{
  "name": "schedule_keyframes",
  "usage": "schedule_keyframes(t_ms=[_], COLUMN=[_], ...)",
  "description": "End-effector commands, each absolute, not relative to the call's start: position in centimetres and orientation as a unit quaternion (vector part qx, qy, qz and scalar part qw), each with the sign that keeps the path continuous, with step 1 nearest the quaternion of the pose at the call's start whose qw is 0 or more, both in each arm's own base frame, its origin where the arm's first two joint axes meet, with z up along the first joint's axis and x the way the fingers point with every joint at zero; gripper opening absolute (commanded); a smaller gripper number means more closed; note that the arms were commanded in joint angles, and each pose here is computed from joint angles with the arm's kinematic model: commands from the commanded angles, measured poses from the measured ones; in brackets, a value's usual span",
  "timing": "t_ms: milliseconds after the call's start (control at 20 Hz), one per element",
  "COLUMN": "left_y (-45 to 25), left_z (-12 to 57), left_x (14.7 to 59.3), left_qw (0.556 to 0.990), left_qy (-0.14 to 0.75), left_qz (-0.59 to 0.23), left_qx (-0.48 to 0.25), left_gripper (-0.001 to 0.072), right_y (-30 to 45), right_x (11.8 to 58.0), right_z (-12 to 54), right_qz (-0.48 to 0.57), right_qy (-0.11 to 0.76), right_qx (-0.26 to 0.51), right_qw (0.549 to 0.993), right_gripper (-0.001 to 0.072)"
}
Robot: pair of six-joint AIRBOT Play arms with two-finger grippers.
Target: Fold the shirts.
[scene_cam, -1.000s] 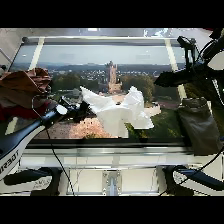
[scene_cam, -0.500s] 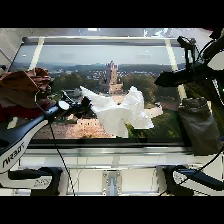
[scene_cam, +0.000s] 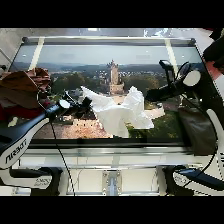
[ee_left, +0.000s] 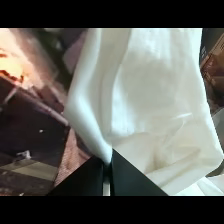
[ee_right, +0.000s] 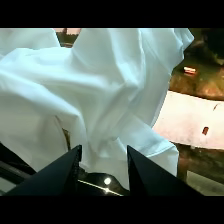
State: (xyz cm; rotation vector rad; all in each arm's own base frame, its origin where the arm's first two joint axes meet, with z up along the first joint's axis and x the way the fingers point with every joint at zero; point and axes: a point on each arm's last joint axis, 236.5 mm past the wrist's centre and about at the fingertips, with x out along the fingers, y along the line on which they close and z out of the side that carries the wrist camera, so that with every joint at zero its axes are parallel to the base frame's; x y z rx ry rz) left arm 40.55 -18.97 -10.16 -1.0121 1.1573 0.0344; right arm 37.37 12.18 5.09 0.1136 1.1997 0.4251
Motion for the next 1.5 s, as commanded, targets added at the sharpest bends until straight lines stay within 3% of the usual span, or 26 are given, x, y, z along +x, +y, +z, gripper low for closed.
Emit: schedule_keyframes(t_ms=[0,500,550,650,750,950,1050,1250,1350,1450], left_y=[-19.0,-18.9,-18.9,-18.7,-17.4,-9.0,-4.8,-2.3,-2.1,-2.3], left_z=[-10.2,-10.2,-10.2,-9.5,-5.7,8.7,16.3,30.6,37.1,40.8], left_x=[40.6,40.6,40.6,40.8,42.3,43.0,40.3,32.2,28.5,26.2], left_qw=[0.719,0.719,0.719,0.733,0.787,0.857,0.890,0.951,0.973,0.986], left_qy=[0.524,0.524,0.524,0.517,0.477,0.334,0.255,0.093,0.013,-0.014], left_qz=[0.014,0.014,0.014,0.000,-0.055,-0.084,-0.086,-0.099,-0.090,-0.076], left_qx=[-0.456,-0.456,-0.456,-0.442,-0.387,-0.383,-0.368,-0.277,-0.212,-0.148], left_gripper=[0.0014,0.0013,0.0013,0.0013,0.0013,0.0013,0.0012,0.0012,0.0011,0.0011], right_y=[12.5,15.3,16.0,17.0,17.1,14.2,13.0,13.0,12.5,12.0], right_x=[38.4,39.4,39.4,39.6,39.7,38.8,37.1,31.2,28.0,25.1], right_z=[0.7,-7.1,-7.3,-7.0,-4.8,7.0,15.5,32.6,38.1,42.4], right_qz=[0.182,0.198,0.212,0.238,0.254,0.268,0.263,0.269,0.263,0.259], right_qy=[0.554,0.606,0.605,0.595,0.590,0.538,0.474,0.279,0.207,0.146], right_qx=[0.054,0.121,0.129,0.134,0.119,-0.007,-0.046,-0.048,-0.051,-0.061], right_qw=[0.811,0.761,0.756,0.756,0.757,0.799,0.839,0.921,0.941,0.953], right_gripper=[0.0344,0.0340,0.0313,0.0020,0.0016,0.0016,0.0016,0.0015,0.0015,0.0015])
